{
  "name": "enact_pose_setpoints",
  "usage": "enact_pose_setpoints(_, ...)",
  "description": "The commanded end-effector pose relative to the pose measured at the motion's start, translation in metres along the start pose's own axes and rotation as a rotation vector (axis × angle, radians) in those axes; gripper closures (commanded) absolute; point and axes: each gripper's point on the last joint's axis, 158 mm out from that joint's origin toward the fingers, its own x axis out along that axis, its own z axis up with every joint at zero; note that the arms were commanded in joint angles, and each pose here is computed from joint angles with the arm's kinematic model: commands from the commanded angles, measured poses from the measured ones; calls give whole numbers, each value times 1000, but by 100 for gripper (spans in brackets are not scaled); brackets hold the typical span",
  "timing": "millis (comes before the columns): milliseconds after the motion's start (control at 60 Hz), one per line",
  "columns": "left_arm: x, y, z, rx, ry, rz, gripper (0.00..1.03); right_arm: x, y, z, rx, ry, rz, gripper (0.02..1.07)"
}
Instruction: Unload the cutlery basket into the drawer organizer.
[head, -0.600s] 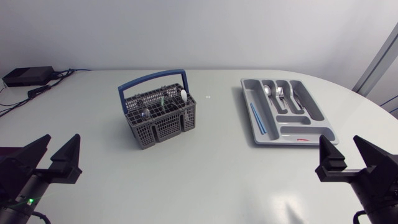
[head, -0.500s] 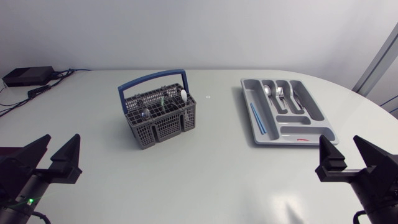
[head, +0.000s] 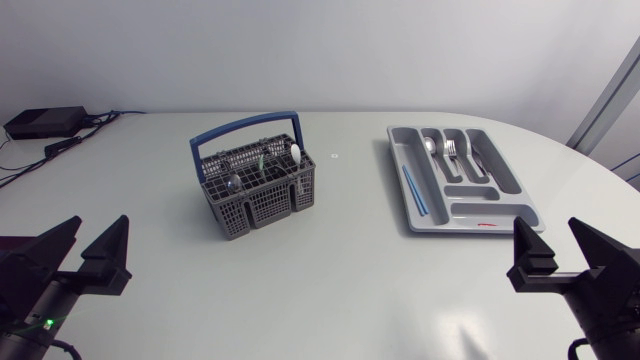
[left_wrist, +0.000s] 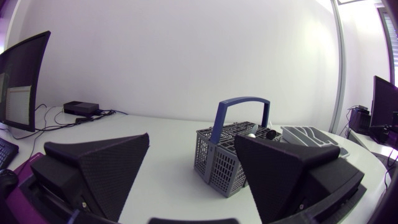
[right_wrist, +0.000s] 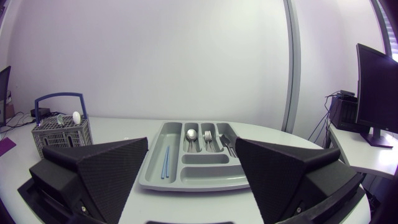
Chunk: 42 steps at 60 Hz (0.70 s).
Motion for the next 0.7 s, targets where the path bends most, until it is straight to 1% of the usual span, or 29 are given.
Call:
enact_pose_setpoints(0, -4, -1, 24, 4, -52, 1, 4, -2, 3, 11, 23, -28, 11, 6)
enact_pose_setpoints(100, -8, -10, 47, 2, -90, -28, 4, -5, 9, 33, 27, -66, 33, 7)
enact_pose_setpoints(167, -8, -12, 58, 2, -92, -33, 5, -5, 12, 43, 27, -69, 44, 7)
enact_pose_setpoints(367, 3, -13, 80, 2, -71, -30, 6, 14, 20, 66, 23, -27, 63, 7)
enact_pose_setpoints(500, 21, -13, 84, 19, -2, -25, 8, 35, 31, 74, 23, 21, 88, 7)
enact_pose_setpoints(617, 40, -12, 83, 51, 75, -13, 12, 58, 42, 73, 26, 88, 100, 7)
enact_pose_setpoints(683, 57, -12, 76, 81, 163, -1, 12, 77, 49, 67, 27, 162, 100, 7)
